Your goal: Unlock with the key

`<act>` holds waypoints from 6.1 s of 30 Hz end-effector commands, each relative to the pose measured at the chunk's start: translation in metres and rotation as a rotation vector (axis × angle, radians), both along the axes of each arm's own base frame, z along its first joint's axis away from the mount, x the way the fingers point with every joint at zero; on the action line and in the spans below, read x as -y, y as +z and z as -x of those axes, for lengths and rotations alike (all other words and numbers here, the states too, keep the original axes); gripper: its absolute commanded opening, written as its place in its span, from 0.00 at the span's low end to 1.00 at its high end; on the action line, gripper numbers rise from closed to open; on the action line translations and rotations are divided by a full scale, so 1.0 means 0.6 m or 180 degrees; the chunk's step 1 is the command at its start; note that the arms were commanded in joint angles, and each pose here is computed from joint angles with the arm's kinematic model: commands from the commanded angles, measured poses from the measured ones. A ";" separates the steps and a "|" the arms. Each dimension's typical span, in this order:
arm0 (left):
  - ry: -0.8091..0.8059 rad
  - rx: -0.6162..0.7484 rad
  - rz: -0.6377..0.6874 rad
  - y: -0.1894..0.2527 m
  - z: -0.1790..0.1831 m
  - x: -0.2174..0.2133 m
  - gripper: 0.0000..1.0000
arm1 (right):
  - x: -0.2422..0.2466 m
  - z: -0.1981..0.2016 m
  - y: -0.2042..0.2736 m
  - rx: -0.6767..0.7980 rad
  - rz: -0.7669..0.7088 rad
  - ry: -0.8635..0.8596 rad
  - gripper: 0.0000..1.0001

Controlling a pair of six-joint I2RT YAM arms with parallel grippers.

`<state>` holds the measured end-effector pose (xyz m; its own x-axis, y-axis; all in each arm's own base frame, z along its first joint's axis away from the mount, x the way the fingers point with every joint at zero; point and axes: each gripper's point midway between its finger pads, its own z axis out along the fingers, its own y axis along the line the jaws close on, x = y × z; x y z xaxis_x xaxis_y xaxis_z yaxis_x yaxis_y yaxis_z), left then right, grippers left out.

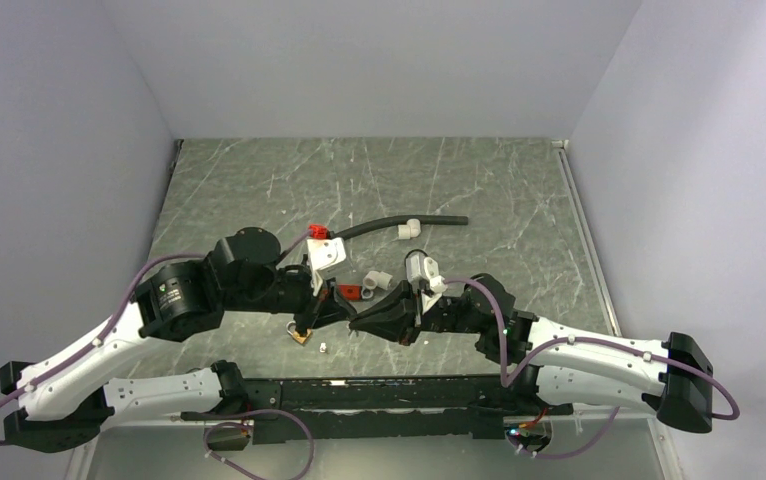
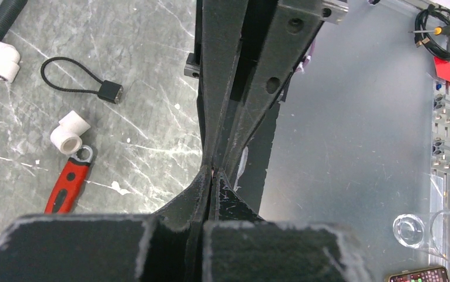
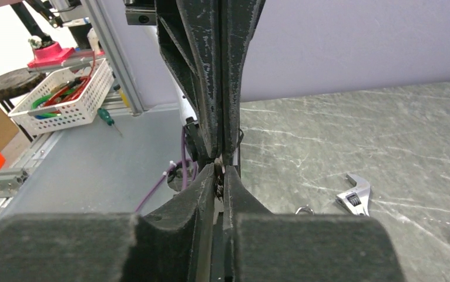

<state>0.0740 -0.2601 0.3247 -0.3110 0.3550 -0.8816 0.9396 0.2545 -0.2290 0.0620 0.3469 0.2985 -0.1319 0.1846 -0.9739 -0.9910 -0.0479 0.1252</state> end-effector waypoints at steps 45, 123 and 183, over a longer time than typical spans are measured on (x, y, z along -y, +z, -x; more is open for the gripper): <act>0.2801 -0.0981 -0.1737 -0.401 -0.319 0.230 0.75 | 0.398 -0.243 -0.030 -0.0853 0.0703 -0.4815 0.00; 0.3595 -0.0923 0.1218 -0.083 -0.333 0.069 0.00 | 0.066 -0.250 -0.085 -0.2231 0.0354 -0.1965 0.00; 0.3296 -0.0706 0.1079 -0.106 -0.304 0.129 0.00 | 0.083 -0.309 -0.074 -0.2502 0.0195 -0.2112 0.00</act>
<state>0.2689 -0.3150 0.2505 -0.4688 -0.4095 -0.7827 0.1645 0.8301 -0.5328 0.2336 0.2934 0.2112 -0.6881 0.3335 -0.6445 -0.4058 0.5595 0.7227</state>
